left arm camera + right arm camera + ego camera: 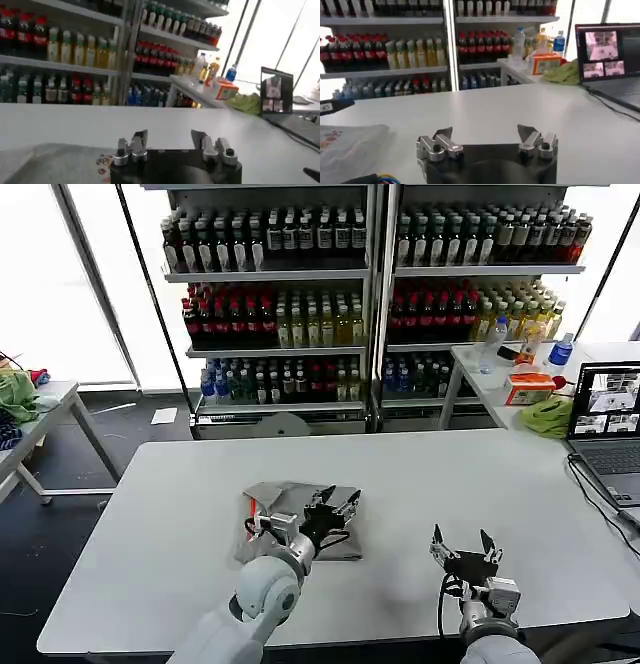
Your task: Fold and organize the clothes.
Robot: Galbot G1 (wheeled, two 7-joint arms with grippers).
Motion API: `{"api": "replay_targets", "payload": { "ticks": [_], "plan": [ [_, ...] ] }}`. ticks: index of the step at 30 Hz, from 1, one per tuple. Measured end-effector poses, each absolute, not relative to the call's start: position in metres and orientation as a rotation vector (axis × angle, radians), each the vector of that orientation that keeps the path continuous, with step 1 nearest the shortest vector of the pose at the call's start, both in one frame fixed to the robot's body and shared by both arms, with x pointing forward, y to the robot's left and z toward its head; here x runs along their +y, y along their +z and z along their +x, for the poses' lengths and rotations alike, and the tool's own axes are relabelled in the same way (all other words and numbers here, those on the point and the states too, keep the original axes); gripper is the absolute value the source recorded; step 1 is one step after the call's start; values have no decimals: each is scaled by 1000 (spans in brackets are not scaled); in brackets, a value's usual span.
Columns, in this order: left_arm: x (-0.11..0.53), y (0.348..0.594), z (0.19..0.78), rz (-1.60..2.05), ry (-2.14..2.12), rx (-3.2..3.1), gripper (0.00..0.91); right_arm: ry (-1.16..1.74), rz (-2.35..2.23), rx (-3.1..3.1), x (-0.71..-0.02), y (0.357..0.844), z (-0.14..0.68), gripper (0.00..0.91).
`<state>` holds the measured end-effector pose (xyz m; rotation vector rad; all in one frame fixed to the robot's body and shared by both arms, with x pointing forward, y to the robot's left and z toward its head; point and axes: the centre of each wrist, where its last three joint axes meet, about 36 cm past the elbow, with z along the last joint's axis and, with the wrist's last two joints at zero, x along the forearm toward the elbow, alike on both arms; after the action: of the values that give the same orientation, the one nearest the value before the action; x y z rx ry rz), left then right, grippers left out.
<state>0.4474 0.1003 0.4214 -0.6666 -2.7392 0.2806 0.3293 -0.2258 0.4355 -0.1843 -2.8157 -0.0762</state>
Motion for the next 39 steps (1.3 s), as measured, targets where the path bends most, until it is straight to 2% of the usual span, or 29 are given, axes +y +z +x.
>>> {"api": "replay_targets", "payload": {
  "ticks": [14,17,25,33,34,35,39],
  "plan": [
    [188,443,436,-337,174,-2854,907,-446,58,-2676,-198,452,398,907],
    [206,449,431,-269,158,-2868,907,-490,98,-2648,-188,456,417,816],
    [234,458,416,-155,133,-2883,907,-544,174,-2562,-168,460,447,826],
    [249,457,405,-82,119,-2871,907,-512,210,-2485,-158,447,456,806],
    [250,457,404,-76,120,-2871,907,-510,212,-2480,-158,446,456,796],
    [251,457,403,-72,119,-2870,907,-508,216,-2473,-156,445,456,746],
    [254,454,400,-58,118,-2857,907,-497,222,-2454,-152,439,457,635]
  ]
}}
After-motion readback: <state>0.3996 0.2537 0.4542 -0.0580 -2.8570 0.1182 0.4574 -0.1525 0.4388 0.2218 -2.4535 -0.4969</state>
